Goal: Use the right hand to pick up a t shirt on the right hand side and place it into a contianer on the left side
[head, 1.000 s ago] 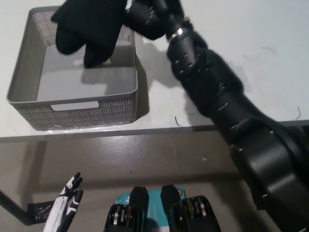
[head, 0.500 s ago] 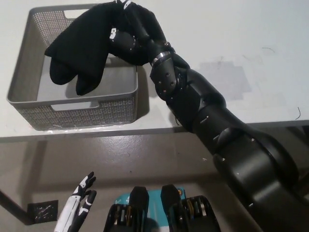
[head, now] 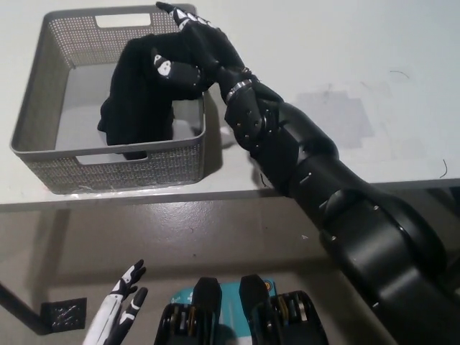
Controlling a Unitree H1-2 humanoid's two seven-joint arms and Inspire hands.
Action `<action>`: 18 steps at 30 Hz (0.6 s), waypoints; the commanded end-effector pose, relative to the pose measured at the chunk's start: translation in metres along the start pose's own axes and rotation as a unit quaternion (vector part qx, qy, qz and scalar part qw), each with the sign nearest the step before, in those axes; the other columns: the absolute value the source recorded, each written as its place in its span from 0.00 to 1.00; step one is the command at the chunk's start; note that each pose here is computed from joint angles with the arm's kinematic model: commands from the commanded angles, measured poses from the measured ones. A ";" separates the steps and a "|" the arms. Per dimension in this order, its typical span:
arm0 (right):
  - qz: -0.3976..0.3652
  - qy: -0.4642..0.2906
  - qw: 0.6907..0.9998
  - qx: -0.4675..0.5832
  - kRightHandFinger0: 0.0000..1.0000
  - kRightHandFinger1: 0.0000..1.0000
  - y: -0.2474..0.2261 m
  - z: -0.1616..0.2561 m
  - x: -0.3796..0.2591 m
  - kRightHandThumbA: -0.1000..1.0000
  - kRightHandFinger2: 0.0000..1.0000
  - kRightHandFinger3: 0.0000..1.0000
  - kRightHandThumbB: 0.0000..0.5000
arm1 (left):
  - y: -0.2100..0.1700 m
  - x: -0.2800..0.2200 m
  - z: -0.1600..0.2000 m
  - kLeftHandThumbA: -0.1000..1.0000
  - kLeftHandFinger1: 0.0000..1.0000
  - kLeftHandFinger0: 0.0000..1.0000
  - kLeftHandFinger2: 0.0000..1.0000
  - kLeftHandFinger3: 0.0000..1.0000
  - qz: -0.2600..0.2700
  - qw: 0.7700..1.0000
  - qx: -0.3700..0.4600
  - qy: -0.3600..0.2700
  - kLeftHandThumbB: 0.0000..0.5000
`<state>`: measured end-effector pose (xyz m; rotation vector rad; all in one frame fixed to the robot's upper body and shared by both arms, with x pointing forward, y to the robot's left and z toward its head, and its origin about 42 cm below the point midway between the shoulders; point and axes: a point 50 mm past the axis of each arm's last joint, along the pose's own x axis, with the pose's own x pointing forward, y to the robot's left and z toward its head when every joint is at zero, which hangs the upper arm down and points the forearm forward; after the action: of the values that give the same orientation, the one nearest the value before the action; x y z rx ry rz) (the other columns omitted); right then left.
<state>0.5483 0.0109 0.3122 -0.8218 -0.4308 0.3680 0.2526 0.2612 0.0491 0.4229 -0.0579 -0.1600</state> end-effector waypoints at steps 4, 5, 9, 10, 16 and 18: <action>0.004 0.017 0.999 -0.028 1.00 1.00 -0.034 -0.006 0.007 0.52 1.00 1.00 1.00 | 0.007 -0.007 0.000 1.00 1.00 1.00 1.00 1.00 -0.005 1.000 0.009 0.004 0.42; 0.005 0.023 0.999 -0.028 1.00 1.00 -0.036 -0.011 0.006 0.50 1.00 1.00 1.00 | 0.007 -0.007 0.000 1.00 1.00 1.00 1.00 1.00 -0.004 1.000 0.008 0.008 0.43; 0.017 0.019 0.999 -0.040 1.00 1.00 -0.040 -0.022 0.001 0.54 1.00 1.00 1.00 | 0.006 -0.008 -0.001 1.00 1.00 1.00 1.00 1.00 -0.002 1.000 0.004 0.008 0.43; 0.017 0.016 0.999 -0.041 1.00 1.00 -0.042 -0.024 0.000 0.56 1.00 1.00 1.00 | 0.005 -0.008 -0.001 1.00 1.00 1.00 1.00 1.00 -0.002 1.000 0.004 0.007 0.41; -0.022 -0.038 0.997 -0.066 1.00 1.00 -0.068 -0.052 -0.031 0.80 1.00 1.00 1.00 | 0.011 -0.008 -0.005 1.00 1.00 1.00 1.00 1.00 0.000 1.000 0.011 0.008 0.38; -0.034 -0.045 0.996 -0.064 1.00 1.00 -0.074 -0.054 -0.042 0.80 1.00 1.00 1.00 | 0.015 -0.007 -0.007 1.00 1.00 1.00 1.00 1.00 0.007 1.000 0.006 0.009 0.40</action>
<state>0.5580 -0.0634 0.2949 -0.8867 -0.4355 0.3376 0.2457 0.2660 0.0429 0.4302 -0.0169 -0.1584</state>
